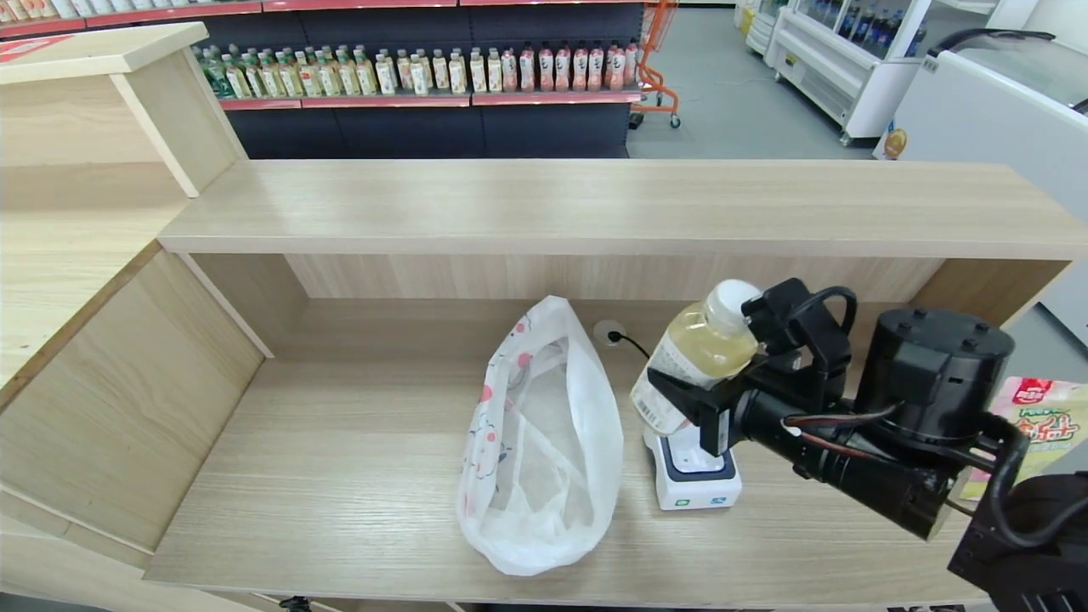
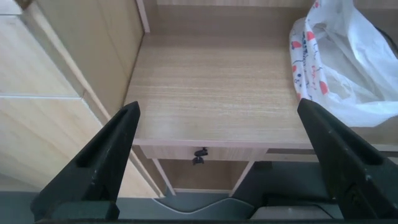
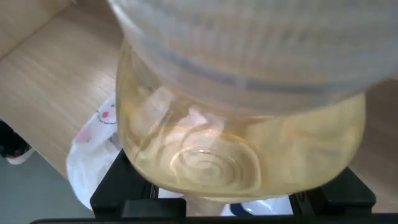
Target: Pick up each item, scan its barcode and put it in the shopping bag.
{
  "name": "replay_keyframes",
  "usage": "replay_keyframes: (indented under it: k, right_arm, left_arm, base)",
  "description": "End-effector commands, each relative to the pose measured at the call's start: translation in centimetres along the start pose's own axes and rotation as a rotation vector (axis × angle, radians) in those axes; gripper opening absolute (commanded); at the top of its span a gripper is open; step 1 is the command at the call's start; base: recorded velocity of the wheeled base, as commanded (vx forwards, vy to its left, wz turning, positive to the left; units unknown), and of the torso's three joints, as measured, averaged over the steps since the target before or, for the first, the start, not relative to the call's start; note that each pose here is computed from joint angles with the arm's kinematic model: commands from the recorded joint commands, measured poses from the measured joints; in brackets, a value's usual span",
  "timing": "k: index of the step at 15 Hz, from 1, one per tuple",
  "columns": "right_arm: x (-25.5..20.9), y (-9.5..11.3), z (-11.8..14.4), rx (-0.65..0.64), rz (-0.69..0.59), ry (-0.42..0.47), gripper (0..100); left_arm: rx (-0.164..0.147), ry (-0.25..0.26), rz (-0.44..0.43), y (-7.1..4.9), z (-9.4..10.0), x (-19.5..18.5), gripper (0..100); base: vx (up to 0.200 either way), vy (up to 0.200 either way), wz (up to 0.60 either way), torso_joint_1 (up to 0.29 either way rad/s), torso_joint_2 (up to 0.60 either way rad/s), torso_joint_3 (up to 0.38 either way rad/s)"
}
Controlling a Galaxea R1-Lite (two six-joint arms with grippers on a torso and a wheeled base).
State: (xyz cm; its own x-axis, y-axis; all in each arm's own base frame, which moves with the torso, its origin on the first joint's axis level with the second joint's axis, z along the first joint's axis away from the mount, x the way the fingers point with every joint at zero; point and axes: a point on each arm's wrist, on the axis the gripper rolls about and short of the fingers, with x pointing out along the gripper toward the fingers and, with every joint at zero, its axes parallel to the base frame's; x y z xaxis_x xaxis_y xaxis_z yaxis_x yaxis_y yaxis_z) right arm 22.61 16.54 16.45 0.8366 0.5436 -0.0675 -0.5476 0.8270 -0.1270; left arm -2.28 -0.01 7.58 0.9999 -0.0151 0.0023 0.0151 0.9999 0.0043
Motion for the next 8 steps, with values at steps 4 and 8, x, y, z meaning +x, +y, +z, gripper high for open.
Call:
replay_keyframes:
  k: [4, 8]
  right_arm:
    - [2.3, 3.1, -2.6, -0.055, 0.080, 0.026, 0]
    - [2.5, 3.3, -4.1, -0.086, 0.089, 0.073, 0]
  left_arm:
    - [-0.003, -0.001, 0.000, 0.0, 0.0, 0.0, 100]
    - [-0.004, -0.001, 0.000, 0.0, 0.0, 0.0, 100]
  base:
    - [0.000, 0.100, 0.00, -0.001, 0.00, 0.004]
    - [0.000, 0.000, 0.00, 0.000, 0.00, 0.000]
